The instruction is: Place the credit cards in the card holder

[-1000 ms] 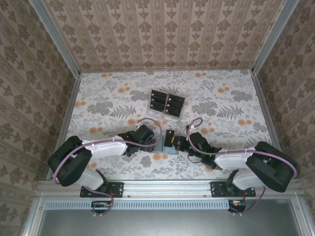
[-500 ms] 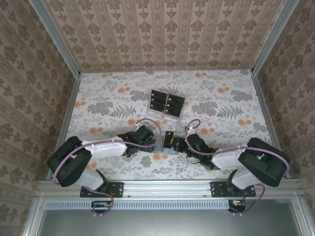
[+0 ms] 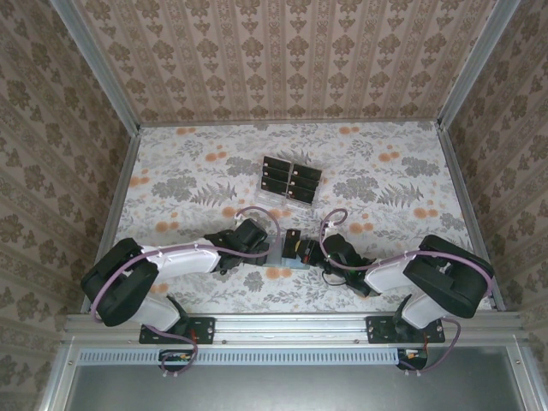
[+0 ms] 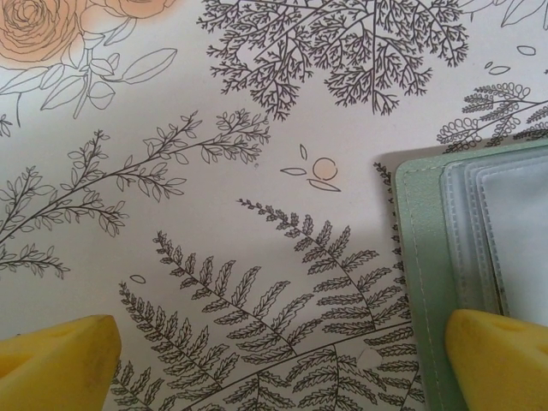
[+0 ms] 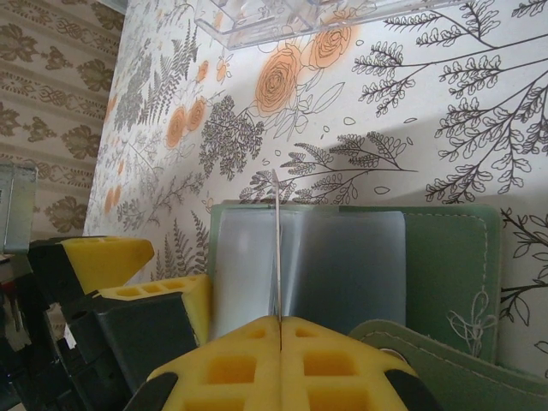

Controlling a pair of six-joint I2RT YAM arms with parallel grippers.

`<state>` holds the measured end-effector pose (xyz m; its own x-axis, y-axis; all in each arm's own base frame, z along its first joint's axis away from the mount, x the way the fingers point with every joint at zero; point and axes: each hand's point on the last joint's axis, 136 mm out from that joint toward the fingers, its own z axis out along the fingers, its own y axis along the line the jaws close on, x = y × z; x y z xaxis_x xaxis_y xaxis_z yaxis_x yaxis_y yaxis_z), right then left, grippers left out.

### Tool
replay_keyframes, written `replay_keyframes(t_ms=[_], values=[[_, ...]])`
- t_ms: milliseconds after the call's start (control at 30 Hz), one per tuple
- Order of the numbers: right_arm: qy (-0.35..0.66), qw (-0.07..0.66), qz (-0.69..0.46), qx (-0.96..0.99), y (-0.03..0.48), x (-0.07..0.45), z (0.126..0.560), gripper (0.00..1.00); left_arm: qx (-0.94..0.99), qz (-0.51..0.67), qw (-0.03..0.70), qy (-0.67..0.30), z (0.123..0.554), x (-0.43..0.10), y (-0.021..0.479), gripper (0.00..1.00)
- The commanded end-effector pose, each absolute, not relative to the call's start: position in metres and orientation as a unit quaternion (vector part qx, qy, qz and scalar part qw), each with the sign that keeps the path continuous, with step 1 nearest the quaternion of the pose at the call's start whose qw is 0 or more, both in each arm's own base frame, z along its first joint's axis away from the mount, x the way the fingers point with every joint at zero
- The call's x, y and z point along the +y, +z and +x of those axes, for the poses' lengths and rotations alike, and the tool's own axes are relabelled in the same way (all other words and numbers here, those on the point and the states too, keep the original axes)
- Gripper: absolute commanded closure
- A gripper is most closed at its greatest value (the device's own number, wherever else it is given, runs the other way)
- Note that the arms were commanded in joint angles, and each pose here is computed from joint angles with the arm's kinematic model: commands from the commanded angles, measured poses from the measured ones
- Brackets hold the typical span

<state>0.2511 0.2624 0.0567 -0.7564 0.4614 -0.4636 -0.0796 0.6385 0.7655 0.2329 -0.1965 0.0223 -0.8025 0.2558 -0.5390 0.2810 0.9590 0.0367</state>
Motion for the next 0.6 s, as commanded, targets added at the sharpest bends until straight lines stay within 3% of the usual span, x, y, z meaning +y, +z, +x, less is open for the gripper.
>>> replay_keyframes(t_ms=[0, 567], values=[[0.426, 0.327, 0.119, 0.835, 0.057, 0.265, 0.247, 1.0, 0.953, 0.139, 0.268, -0.007, 0.224, -0.185, 0.016, 0.0], [0.398, 0.355, 0.121, 0.837, 0.075, 0.241, 0.241, 1.0, 0.943, 0.145, 0.298, -0.035, 0.232, -0.196, 0.051, 0.0]])
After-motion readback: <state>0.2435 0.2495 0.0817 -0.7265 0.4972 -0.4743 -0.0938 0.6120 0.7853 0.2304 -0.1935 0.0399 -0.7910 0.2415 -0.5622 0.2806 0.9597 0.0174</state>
